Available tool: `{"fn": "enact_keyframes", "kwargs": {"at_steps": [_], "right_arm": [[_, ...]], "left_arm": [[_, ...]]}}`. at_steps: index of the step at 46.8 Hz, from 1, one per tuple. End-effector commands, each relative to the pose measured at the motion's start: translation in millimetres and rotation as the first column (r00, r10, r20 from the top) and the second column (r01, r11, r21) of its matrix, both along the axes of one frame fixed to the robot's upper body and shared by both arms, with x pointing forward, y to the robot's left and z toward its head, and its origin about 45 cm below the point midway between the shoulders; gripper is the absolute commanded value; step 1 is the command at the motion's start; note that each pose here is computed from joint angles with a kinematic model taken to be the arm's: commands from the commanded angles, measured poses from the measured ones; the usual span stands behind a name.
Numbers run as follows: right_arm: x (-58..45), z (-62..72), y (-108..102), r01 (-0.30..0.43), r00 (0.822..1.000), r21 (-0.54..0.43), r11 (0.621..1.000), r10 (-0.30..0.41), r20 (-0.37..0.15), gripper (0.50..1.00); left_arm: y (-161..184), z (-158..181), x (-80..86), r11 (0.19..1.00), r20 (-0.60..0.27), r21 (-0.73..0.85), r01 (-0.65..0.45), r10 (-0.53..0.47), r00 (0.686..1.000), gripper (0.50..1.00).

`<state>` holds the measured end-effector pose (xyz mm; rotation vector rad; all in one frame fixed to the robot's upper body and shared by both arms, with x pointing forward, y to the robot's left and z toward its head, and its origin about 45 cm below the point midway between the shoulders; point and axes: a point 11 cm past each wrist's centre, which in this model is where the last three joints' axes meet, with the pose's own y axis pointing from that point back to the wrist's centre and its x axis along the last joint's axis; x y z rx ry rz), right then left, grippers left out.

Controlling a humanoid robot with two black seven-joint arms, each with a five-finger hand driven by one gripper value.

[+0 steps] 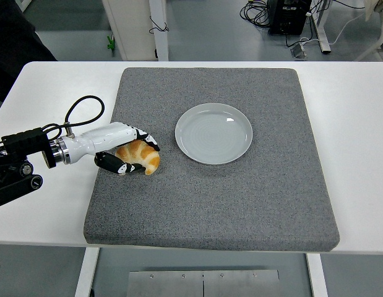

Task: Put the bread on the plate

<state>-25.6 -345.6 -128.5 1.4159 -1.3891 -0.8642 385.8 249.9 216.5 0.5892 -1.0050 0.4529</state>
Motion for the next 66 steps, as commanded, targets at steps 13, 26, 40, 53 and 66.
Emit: {"fn": "enact_keyframes", "kwargs": {"at_steps": [13,26,40,53,66], "right_arm": [[0.0,0.0,0,0.000,1.000,0.000,1.000,0.000,0.000,1.000],[0.0,-0.1,0,0.001,1.000,0.001,1.000,-0.001,0.000,1.000],[0.0,0.0,0,0.000,1.000,0.000,1.000,0.000,0.000,1.000],[0.0,0.0,0,0.001,1.000,0.000,1.000,-0.001,0.000,1.000],[0.0,0.0,0,0.001,1.000,0.000,1.000,-0.001,0.000,1.000]], "left_arm": [[2,56,31.7,0.998,0.116,-0.060,-0.034,0.041,0.992,0.601],[6,107,58.7,0.993,0.116,-0.105,-0.057,0.069,0.991,0.601],[-9,149,82.9,0.994,0.136,-0.103,-0.043,0.057,0.989,0.602],[-31,185,92.2,0.989,0.150,-0.147,-0.001,0.023,0.988,0.607],[-77,192,89.6,0.984,0.152,-0.153,0.086,-0.063,0.986,0.611]]}}
